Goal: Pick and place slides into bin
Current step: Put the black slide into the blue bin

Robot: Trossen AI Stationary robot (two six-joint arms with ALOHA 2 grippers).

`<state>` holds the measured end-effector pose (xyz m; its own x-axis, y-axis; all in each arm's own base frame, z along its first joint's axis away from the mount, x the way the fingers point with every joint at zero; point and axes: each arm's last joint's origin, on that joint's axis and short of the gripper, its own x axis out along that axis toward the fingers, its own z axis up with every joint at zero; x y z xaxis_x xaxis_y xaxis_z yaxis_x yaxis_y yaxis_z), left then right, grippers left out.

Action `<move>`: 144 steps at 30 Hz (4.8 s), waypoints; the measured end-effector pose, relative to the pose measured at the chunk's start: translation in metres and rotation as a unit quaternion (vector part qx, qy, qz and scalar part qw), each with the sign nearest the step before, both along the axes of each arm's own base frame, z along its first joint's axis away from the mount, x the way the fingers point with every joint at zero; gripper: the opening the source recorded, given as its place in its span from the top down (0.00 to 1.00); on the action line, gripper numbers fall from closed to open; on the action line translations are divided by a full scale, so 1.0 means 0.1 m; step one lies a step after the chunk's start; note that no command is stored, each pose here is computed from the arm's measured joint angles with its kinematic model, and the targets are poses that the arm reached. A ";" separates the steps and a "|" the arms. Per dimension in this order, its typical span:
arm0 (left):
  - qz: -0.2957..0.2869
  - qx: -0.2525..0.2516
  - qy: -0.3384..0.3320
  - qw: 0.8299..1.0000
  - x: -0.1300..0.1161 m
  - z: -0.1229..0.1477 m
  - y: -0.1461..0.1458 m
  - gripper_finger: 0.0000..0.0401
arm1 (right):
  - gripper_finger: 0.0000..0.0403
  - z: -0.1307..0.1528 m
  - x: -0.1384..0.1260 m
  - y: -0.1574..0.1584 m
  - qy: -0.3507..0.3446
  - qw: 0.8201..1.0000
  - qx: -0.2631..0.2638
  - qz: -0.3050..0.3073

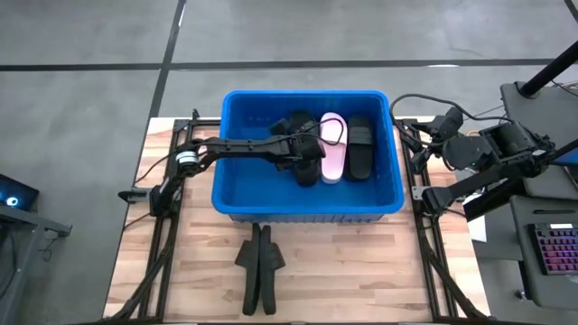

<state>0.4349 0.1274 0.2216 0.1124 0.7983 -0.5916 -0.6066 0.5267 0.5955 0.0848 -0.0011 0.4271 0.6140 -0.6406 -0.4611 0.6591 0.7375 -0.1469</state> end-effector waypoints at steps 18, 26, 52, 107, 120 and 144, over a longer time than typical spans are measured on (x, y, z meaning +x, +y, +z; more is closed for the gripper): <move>-0.057 -0.087 -0.070 0.992 0.07 0.12 0.02 0.31 | 0.44 0.00 0.00 0.00 0.003 1.000 -0.001 0.000; -0.123 -0.075 -0.016 0.989 0.06 0.20 0.00 0.19 | 0.44 0.00 -0.01 0.00 0.003 1.000 -0.001 0.000; -0.224 -0.194 -0.068 0.953 0.02 0.46 -0.12 0.18 | 0.44 0.00 -0.06 -0.01 0.000 1.000 0.000 0.002; -0.430 -0.402 -0.416 0.693 -0.16 2.14 -1.35 0.18 | 0.44 -0.05 -0.22 -0.05 0.013 1.000 0.025 -0.010; -0.301 -0.472 -0.107 0.822 -0.96 1.81 -2.17 0.18 | 0.44 -0.05 -0.19 -0.04 -0.017 0.998 0.057 -0.034; -0.203 -0.291 -0.013 0.935 -2.13 1.00 -3.68 0.19 | 0.44 -0.09 -0.02 0.01 -0.024 0.993 0.102 -0.054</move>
<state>0.2217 -0.2408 0.3215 0.3576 0.2308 -0.9049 -0.2962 0.9470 0.1245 0.0824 -0.0002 0.4184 0.5705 -0.6006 -0.5601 0.7390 0.6730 0.0311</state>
